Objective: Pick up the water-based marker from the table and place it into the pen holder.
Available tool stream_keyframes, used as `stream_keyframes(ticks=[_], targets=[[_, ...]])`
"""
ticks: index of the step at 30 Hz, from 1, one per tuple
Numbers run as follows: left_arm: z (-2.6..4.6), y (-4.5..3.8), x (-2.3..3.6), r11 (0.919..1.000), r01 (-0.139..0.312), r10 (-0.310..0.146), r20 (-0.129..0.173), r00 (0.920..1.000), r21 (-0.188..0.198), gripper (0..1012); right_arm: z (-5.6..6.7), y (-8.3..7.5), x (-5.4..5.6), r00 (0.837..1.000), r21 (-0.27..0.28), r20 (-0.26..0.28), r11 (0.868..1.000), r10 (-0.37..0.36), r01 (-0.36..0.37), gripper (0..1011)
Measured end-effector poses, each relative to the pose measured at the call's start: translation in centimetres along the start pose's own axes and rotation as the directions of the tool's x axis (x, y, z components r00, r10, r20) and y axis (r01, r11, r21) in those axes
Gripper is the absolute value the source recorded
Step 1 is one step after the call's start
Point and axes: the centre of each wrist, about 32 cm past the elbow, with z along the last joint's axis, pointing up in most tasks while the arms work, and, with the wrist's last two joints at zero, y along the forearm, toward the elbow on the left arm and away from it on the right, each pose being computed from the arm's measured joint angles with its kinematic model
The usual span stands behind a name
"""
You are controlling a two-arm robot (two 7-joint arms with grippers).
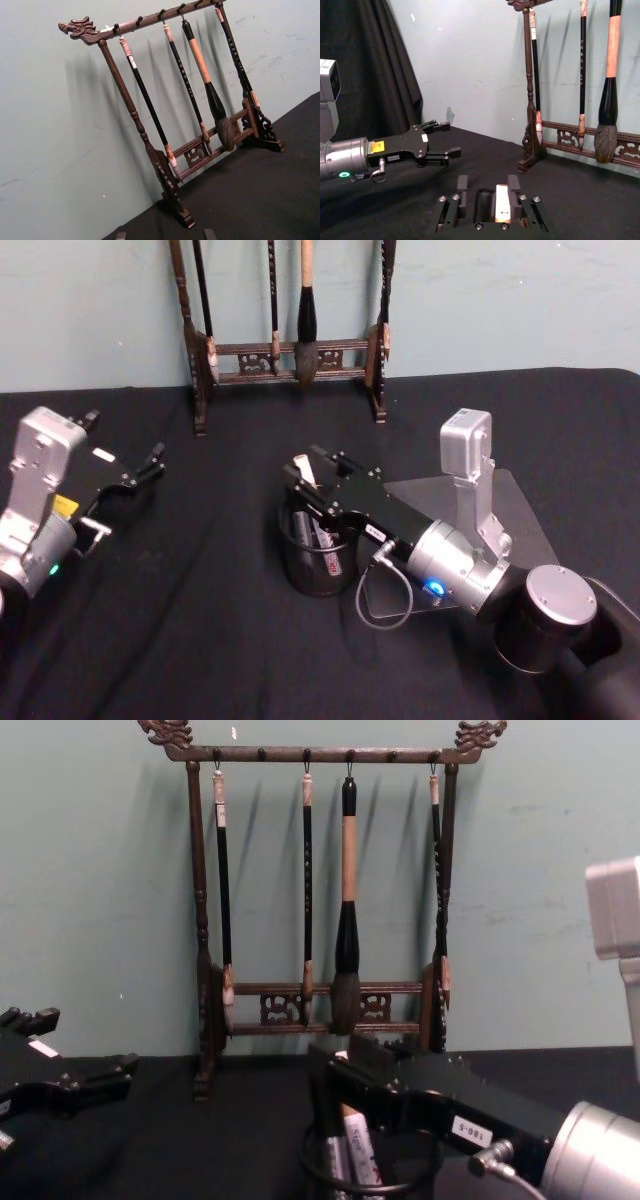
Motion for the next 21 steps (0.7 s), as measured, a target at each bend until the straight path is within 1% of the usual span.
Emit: stream_keyframes(ticks=[2, 5, 6, 7, 8, 10, 12, 16, 17, 21], targets=[[0.0, 0.0, 0.0, 1.0, 0.0, 0.0, 0.0, 1.0, 0.0, 1001, 0.0, 0.0, 0.01, 1.0, 0.0, 0.0, 1.0, 0.0, 0.0, 567], [0.0, 0.0, 0.0, 1.0, 0.0, 0.0, 0.0, 1.0, 0.0, 1001, 0.0, -0.01, 0.02, 1.0, 0.0, -0.001, 1.0, 0.0, 0.0, 626], [0.0, 0.0, 0.0, 1.0, 0.0, 0.0, 0.0, 1.0, 0.0, 1002, 0.0, -0.01, 0.02, 1.0, 0.0, -0.001, 1.0, 0.0, 0.0, 687], [0.0, 0.0, 0.0, 1.0, 0.0, 0.0, 0.0, 1.0, 0.0, 1001, 0.0, -0.01, 0.02, 1.0, 0.0, -0.001, 1.0, 0.0, 0.0, 707], [0.0, 0.0, 0.0, 1.0, 0.0, 0.0, 0.0, 1.0, 0.0, 1001, 0.0, -0.01, 0.02, 1.0, 0.0, -0.001, 1.0, 0.0, 0.0, 764], [0.0, 0.0, 0.0, 1.0, 0.0, 0.0, 0.0, 1.0, 0.0, 1001, 0.0, -0.01, 0.02, 1.0, 0.0, -0.001, 1.0, 0.0, 0.0, 797], [0.0, 0.0, 0.0, 1.0, 0.0, 0.0, 0.0, 1.0, 0.0, 1001, -0.01, -0.01, 0.02, 1.0, 0.0, -0.001, 1.0, 0.0, 0.0, 873], [0.0, 0.0, 0.0, 1.0, 0.0, 0.0, 0.0, 1.0, 0.0, 1001, 0.0, -0.01, 0.02, 1.0, 0.001, -0.001, 1.0, 0.0, 0.0, 958], [0.0, 0.0, 0.0, 1.0, 0.0, 0.0, 0.0, 1.0, 0.0, 1001, -0.01, -0.01, 0.02, 1.0, 0.001, -0.002, 1.0, 0.0, 0.0, 1000], [0.0, 0.0, 0.0, 1.0, 0.0, 0.0, 0.0, 1.0, 0.0, 1001, -0.01, -0.01, 0.02, 1.0, 0.001, -0.002, 1.0, 0.0, 0.0, 1000]])
